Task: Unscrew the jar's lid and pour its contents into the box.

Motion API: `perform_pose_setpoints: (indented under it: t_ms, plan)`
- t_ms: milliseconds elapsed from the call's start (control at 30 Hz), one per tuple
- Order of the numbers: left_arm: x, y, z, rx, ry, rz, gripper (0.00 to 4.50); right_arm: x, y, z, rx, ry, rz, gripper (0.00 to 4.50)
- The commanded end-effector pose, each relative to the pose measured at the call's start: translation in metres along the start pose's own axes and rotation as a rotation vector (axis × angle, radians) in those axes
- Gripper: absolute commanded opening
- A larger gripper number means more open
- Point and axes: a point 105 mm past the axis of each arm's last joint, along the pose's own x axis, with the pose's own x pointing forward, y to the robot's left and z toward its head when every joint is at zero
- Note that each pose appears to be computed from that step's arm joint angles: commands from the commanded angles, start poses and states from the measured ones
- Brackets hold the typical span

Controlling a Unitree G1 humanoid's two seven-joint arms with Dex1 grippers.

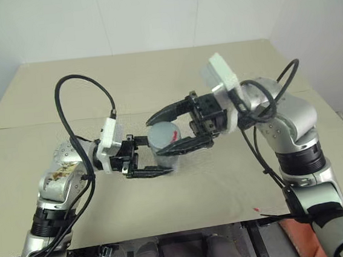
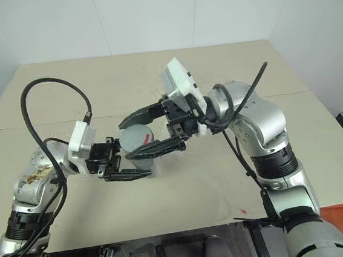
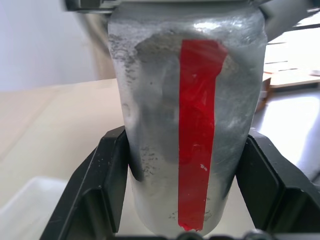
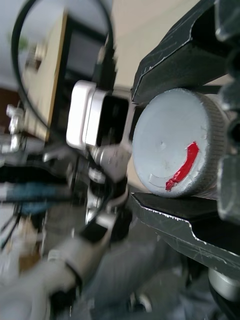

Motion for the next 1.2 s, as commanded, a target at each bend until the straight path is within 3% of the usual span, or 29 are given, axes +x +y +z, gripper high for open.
perform_pose_setpoints:
  t_ms: [33, 167, 233, 367, 567, 933, 1100, 1200]
  plan:
    - [0.000, 0.004, 0.030, 0.079, -0.069, -0.041, 2.78, 0.017, 0.018, -0.007, 0.020, 0.007, 0.194, 2.80]
    - [0.002, 0.004, 0.028, 0.084, -0.060, -0.056, 2.78, 0.019, 0.014, -0.007, 0.015, 0.001, 0.196, 2.80]
    - [0.001, 0.006, 0.027, 0.082, -0.058, -0.043, 2.78, 0.019, 0.012, -0.005, 0.012, -0.010, 0.168, 3.52]
    - [-0.005, 0.010, 0.024, 0.073, -0.044, 0.001, 2.78, 0.015, 0.006, -0.001, 0.014, -0.034, 0.100, 4.47]
    - [-0.024, 0.020, 0.015, 0.052, -0.010, 0.137, 2.78, 0.007, -0.002, -0.001, 0.001, -0.029, -0.053, 4.47]
    - [-0.048, 0.031, -0.006, 0.032, 0.032, 0.461, 2.78, -0.027, -0.029, 0.002, -0.016, -0.034, -0.521, 4.47]
    - [-0.053, 0.050, -0.015, 0.063, 0.050, 0.710, 2.78, -0.041, -0.040, 0.004, -0.020, -0.021, -0.724, 4.47]
    - [-0.051, 0.062, -0.017, 0.068, 0.028, 0.843, 2.78, -0.032, -0.050, 0.004, -0.002, -0.011, -0.821, 4.47]
